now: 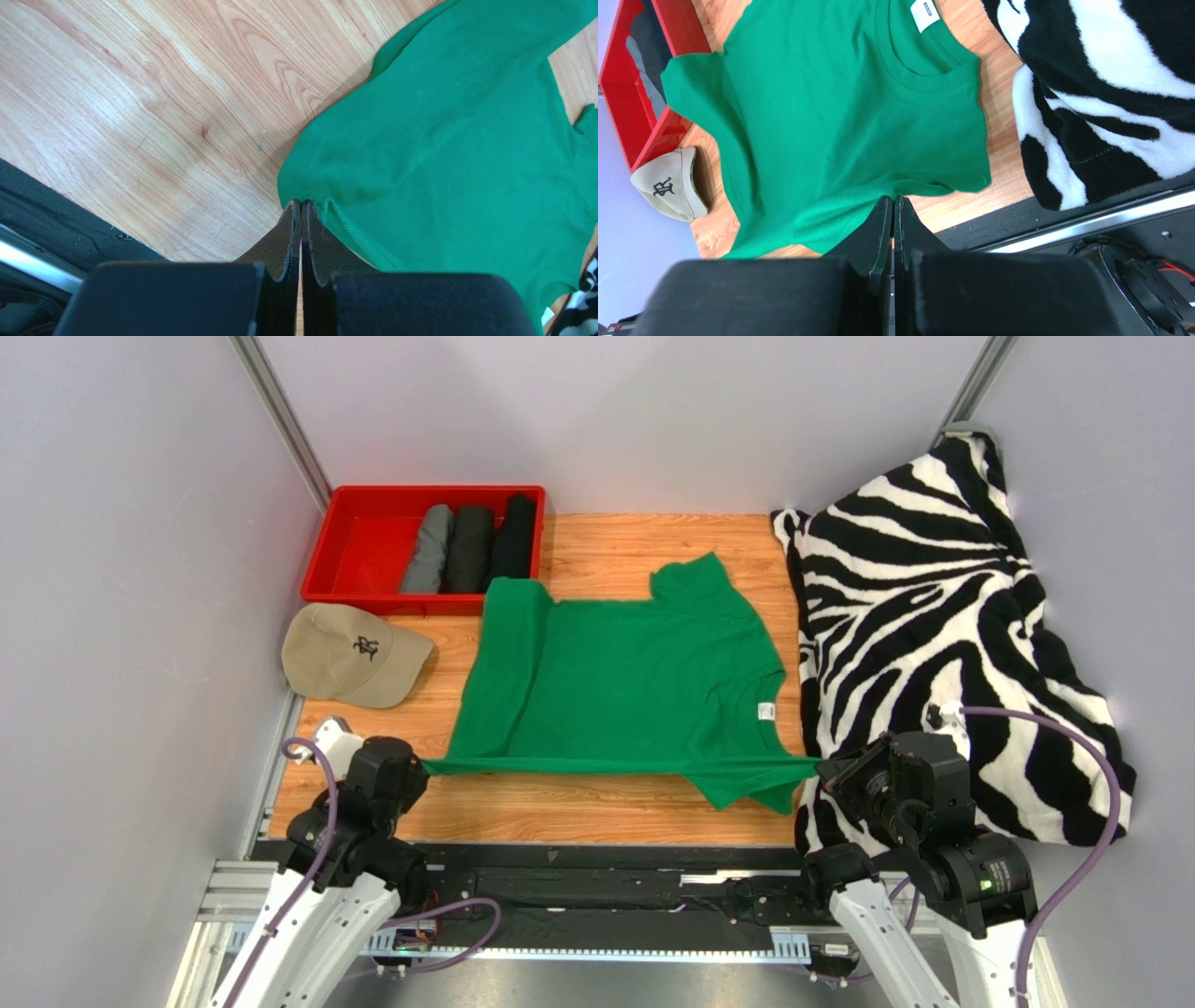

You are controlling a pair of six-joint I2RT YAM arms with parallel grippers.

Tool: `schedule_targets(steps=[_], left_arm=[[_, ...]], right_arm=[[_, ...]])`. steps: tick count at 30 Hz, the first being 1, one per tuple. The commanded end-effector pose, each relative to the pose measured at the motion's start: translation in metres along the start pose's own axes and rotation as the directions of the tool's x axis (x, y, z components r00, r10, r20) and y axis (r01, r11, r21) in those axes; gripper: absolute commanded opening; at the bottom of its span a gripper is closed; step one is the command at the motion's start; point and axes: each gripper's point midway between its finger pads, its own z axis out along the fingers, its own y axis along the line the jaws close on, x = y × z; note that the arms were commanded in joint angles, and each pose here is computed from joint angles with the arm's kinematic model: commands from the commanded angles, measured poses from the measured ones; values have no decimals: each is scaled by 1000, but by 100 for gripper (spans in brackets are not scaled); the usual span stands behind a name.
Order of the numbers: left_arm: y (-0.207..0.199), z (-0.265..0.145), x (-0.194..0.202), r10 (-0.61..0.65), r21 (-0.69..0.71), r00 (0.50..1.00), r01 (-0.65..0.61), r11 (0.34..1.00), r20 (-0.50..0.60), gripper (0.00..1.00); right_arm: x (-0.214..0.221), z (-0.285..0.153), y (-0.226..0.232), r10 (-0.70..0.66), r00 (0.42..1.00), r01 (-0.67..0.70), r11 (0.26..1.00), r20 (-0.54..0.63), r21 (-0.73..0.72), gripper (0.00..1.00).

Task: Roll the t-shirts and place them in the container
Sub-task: Fold the T-shirt at the center of the board.

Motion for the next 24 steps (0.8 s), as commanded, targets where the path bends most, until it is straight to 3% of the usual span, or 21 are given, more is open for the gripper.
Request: schedule_targets(steps=[1, 5, 10, 15, 24], left_arm=[[-7, 4, 2, 76, 35, 997, -76, 997, -4, 0], [-30, 22, 4, 178, 30, 984, -177, 984, -24, 0], [-62, 50, 8, 316, 4, 946, -317, 949, -79, 3], [-80, 73, 20, 369, -16, 917, -376, 927, -148, 3], [-85, 94, 36, 398, -40, 892, -415, 909, -215, 5]], right_arm=[[1, 3, 5, -13, 1000, 12, 1000, -8, -26, 0], [14, 41, 17, -75, 991, 73, 997, -115, -17, 0], [11, 86, 23, -127, 981, 135, 990, -145, 46, 0], [12, 126, 26, -167, 966, 191, 976, -199, 104, 0], [-3, 158, 30, -224, 956, 256, 952, -190, 168, 0]])
